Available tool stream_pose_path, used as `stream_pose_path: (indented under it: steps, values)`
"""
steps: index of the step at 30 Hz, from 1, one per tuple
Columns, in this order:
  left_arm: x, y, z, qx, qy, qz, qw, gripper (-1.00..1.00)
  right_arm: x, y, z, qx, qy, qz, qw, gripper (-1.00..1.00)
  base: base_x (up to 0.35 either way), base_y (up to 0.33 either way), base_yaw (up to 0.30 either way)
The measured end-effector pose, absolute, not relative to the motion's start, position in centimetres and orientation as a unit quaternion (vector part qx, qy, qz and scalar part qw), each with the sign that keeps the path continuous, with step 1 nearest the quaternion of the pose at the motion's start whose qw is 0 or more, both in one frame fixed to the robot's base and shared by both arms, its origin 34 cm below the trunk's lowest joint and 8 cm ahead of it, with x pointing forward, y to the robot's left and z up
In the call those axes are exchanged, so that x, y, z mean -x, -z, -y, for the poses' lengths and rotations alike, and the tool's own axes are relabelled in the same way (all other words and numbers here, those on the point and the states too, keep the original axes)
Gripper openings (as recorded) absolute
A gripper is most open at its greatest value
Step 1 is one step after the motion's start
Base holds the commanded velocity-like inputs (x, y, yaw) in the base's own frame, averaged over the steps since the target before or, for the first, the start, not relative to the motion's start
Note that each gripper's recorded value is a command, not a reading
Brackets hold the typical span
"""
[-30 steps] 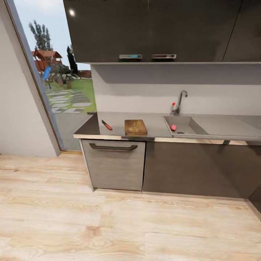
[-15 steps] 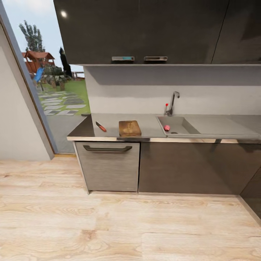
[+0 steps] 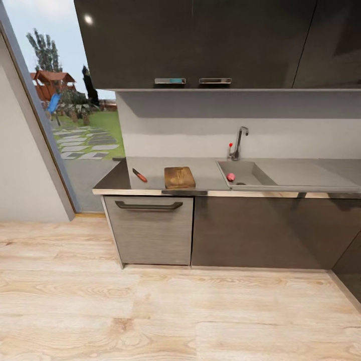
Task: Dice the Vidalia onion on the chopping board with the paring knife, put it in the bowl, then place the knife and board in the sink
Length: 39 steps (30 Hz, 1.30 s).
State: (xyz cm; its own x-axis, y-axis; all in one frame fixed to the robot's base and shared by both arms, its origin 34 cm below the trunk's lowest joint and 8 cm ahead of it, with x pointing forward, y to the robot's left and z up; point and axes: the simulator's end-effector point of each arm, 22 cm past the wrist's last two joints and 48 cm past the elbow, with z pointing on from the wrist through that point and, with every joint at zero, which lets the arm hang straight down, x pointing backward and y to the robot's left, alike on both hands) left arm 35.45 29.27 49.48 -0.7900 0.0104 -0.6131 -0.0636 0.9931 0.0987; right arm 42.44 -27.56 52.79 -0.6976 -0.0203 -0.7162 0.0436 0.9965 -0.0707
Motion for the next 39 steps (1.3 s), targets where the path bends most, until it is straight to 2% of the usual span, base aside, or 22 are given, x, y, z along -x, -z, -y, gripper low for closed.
stream_pose_path:
  steps: [4,8,18,27,39]
  values:
    - [-35.4,-49.5,-29.2,0.014,-0.057,-0.944,0.324,1.0,-45.3,-55.0,27.8,-0.013,0.049,-0.905,0.423,1.0,0.0,0.0,0.0]
    - [-35.4,-49.5,-29.2,0.014,-0.056,-0.944,0.324,1.0,-52.6,-62.1,28.2,-0.036,0.071,-0.864,0.497,1.0,0.0,0.0,0.0]
    - [-35.0,-49.3,-29.2,0.014,-0.057,-0.946,0.319,1.0,-61.4,-78.7,24.4,-0.034,0.046,-0.823,0.565,1.0,0.0,0.0,0.0]
    - [-34.6,-49.1,-29.1,0.014,-0.056,-0.948,0.314,1.0,-64.0,-85.0,19.9,-0.047,0.008,-0.812,0.582,1.0,0.0,0.0,0.0]
    - [-34.5,-49.0,-29.1,0.014,-0.056,-0.948,0.313,1.0,-65.0,-86.2,19.6,-0.032,0.038,-0.812,0.582,1.0,0.0,0.0,0.0]
